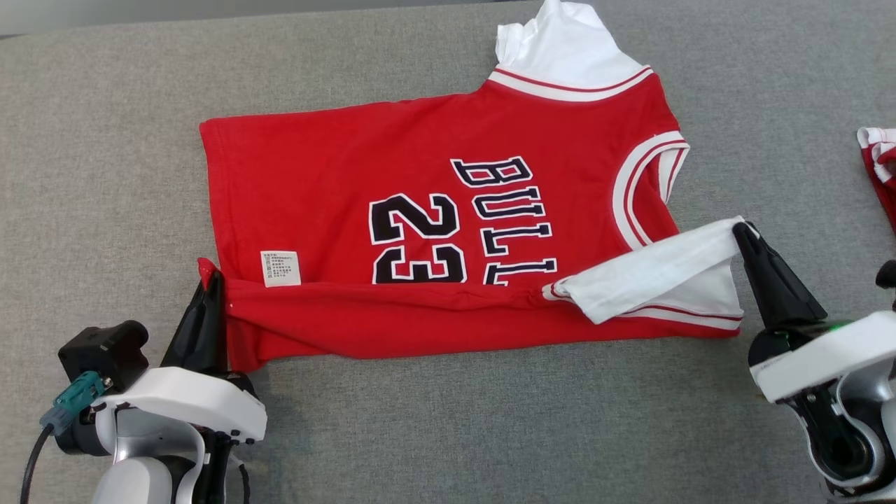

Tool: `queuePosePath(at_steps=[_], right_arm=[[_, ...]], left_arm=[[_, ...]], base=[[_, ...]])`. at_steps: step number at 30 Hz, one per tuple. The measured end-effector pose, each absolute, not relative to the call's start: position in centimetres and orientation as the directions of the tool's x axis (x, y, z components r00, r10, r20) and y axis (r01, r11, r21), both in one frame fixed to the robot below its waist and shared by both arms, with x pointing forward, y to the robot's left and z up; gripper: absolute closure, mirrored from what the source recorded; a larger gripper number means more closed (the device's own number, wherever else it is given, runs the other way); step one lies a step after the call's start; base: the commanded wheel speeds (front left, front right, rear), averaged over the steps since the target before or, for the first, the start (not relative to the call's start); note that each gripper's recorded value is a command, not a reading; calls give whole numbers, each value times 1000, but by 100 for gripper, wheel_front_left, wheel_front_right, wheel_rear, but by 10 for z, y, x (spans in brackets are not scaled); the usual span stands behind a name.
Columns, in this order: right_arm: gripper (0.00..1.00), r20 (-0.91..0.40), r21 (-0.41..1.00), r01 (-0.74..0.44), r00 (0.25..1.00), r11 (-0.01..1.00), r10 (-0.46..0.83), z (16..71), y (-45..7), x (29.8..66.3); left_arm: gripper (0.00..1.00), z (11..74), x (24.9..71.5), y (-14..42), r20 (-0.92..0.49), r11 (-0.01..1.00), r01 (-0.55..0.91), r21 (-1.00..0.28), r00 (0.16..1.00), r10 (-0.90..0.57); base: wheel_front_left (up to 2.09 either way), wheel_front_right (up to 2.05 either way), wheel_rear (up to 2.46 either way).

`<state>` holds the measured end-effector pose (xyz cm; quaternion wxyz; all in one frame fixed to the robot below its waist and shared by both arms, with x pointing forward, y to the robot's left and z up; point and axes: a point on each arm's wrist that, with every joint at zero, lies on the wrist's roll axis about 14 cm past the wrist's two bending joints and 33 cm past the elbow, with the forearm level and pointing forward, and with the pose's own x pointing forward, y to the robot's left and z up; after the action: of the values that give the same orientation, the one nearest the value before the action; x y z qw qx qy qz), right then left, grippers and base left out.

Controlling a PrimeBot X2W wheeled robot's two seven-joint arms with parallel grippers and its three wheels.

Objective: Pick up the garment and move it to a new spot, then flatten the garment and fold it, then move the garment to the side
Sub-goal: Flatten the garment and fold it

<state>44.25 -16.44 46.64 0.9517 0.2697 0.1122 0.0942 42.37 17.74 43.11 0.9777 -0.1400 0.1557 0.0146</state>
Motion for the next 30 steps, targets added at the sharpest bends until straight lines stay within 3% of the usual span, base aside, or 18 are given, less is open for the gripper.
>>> queuePosePath(at_steps=[10, 11, 12, 14, 15, 16, 21, 30], right_arm=[[100, -230, 522, -137, 928, 842, 293, 438, -152, 482], [100, -233, 525, -133, 927, 841, 293, 435, -152, 485], [100, -233, 527, -132, 927, 839, 293, 434, -152, 487], [33, -217, 539, -133, 932, 832, 289, 435, -150, 491], [33, -203, 543, -138, 936, 828, 289, 437, -149, 493], [0, -184, 545, -144, 941, 826, 286, 440, -148, 494], [0, -60, 459, -200, 965, 866, 254, 462, -154, 494], [0, 77, 176, -220, 975, 960, 209, 496, -173, 474]], left_arm=[[100, 387, 423, 178, -412, 953, -116, -281, 911, -10], [33, 384, 424, 177, -416, 951, -117, -285, 909, -13], [0, 383, 425, 176, -415, 950, -115, -289, 910, -16], [0, 379, 426, 172, -418, 946, -113, -304, 908, -25], [0, 379, 426, 171, -412, 945, -111, -308, 911, -27], [0, 381, 428, 171, -398, 943, -109, -314, 917, -26], [0, 406, 436, 176, -250, 936, -111, -333, 968, 26], [0, 459, 443, 177, -36, 952, -81, -296, 997, 74]], base=[[0, 0, 0], [0, 0, 0], [0, 0, 0], [0, 0, 0], [0, 0, 0], [0, 0, 0], [0, 0, 0], [0, 0, 0]])
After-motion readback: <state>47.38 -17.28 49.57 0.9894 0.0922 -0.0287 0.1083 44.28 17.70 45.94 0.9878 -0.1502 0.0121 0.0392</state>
